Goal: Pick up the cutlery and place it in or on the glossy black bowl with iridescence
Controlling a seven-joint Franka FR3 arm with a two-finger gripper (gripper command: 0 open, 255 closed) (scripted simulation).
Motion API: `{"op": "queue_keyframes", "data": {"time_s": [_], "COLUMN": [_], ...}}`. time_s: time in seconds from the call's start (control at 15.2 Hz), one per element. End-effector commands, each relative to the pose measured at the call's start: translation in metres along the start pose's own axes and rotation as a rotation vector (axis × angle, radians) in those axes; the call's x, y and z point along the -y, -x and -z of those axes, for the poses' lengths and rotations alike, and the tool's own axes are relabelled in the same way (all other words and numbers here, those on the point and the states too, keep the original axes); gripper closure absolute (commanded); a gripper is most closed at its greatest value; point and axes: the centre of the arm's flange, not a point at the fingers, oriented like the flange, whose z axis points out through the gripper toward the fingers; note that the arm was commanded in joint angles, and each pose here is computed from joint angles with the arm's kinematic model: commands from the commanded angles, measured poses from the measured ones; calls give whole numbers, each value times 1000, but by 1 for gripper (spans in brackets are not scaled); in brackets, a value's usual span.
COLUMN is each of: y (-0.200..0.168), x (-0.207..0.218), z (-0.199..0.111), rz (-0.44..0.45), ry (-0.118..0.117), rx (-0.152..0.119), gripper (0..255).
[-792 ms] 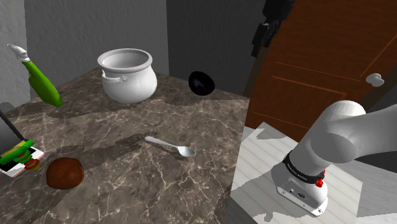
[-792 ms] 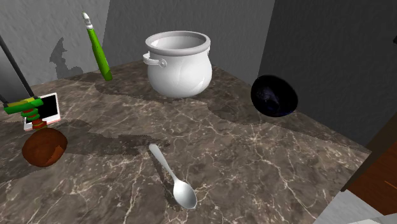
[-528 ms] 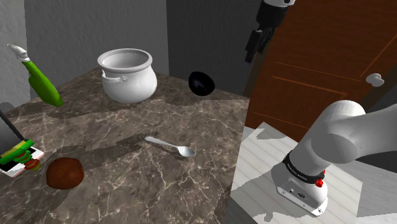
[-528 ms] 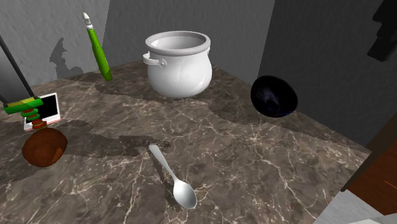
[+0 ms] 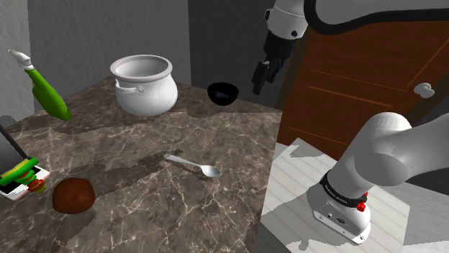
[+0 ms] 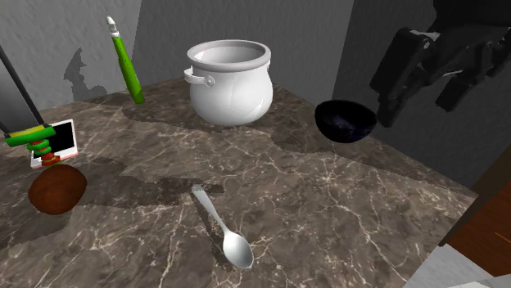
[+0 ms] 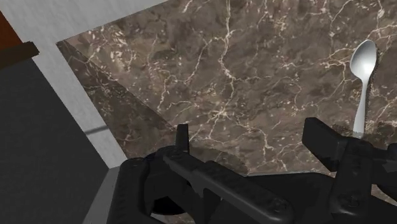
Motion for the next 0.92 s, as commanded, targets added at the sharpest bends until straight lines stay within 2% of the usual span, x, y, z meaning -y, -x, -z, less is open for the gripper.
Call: {"op": "queue_keyframes", "data": {"time_s": [0.0, 0.86], "y": [-2, -28], "x": [20, 146], "z": [-17, -110], "rz": [4, 40], "ry": [-16, -113], "rx": [-11, -66], "gripper": [0, 0]}}
